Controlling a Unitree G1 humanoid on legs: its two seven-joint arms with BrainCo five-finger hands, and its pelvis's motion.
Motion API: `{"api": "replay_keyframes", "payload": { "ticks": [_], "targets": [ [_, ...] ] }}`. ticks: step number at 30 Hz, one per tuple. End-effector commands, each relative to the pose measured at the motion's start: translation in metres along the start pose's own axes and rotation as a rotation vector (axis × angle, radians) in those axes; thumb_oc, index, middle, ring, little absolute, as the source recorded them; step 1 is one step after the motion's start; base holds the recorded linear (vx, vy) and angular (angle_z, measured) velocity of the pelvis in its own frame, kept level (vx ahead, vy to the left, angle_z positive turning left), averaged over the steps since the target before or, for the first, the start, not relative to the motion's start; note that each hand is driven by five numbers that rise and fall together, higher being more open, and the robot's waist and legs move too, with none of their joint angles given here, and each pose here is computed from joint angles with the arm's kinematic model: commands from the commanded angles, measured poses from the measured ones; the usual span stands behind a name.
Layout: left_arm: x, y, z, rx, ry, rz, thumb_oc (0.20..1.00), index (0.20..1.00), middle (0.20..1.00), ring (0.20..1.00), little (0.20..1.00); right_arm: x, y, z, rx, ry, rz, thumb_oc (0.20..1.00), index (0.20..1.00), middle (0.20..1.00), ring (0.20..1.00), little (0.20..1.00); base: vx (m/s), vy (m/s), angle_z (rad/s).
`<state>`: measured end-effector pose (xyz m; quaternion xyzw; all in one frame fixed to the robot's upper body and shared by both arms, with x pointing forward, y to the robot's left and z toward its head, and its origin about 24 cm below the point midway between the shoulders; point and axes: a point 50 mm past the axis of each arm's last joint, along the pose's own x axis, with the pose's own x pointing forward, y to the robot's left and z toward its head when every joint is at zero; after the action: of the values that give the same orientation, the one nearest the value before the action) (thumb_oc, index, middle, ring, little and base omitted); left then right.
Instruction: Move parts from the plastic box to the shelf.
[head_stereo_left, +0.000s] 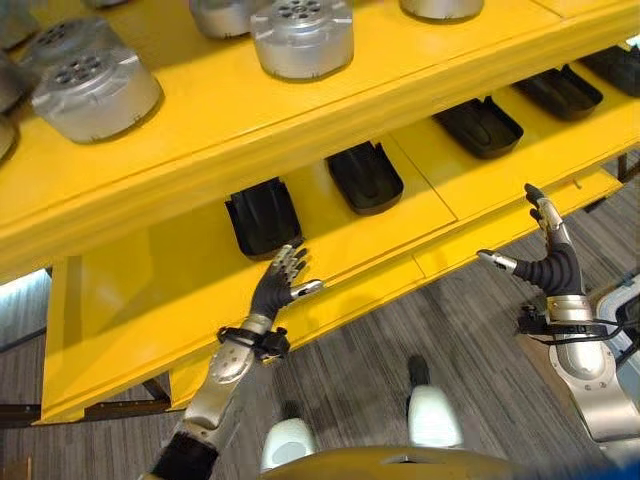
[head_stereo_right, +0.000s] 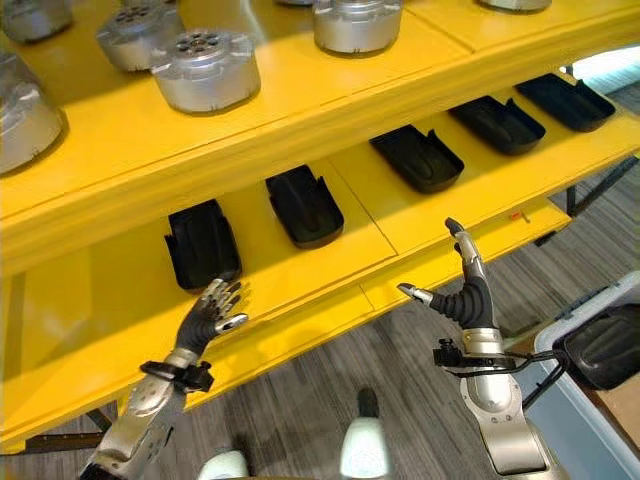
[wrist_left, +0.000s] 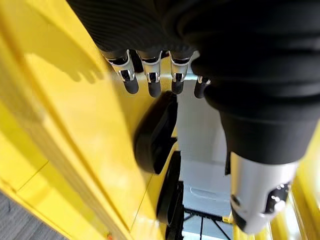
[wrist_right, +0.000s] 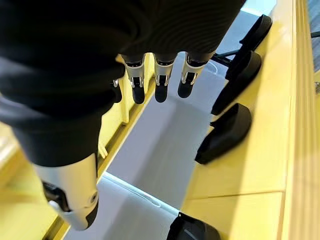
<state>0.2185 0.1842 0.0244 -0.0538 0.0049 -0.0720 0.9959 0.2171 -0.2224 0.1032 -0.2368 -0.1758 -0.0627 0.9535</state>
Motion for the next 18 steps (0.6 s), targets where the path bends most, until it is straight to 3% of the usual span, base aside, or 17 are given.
{"api": "replay_keyframes", "payload": {
  "ticks": [1, 18],
  "targets": [
    [0.008, -0.01, 0.02, 0.042, -0.13, -0.038, 1.0, 1.0, 1.0, 1.0, 1.0, 0.015, -0.003, 0.023, 0.029, -0.148, 0.017, 1.0, 1.0, 1.0, 1.0, 1.0, 0.08, 0.013, -1.33],
    [-0.003, 0.022, 0.047, 0.064, -0.261, 0.154, 1.0, 1.0, 1.0, 1.0, 1.0, 0.017, 0.02, 0.016, 0.224, -0.073, 0.1, 1.0, 1.0, 1.0, 1.0, 1.0, 0.07, 0.077, -0.44]
  ]
}}
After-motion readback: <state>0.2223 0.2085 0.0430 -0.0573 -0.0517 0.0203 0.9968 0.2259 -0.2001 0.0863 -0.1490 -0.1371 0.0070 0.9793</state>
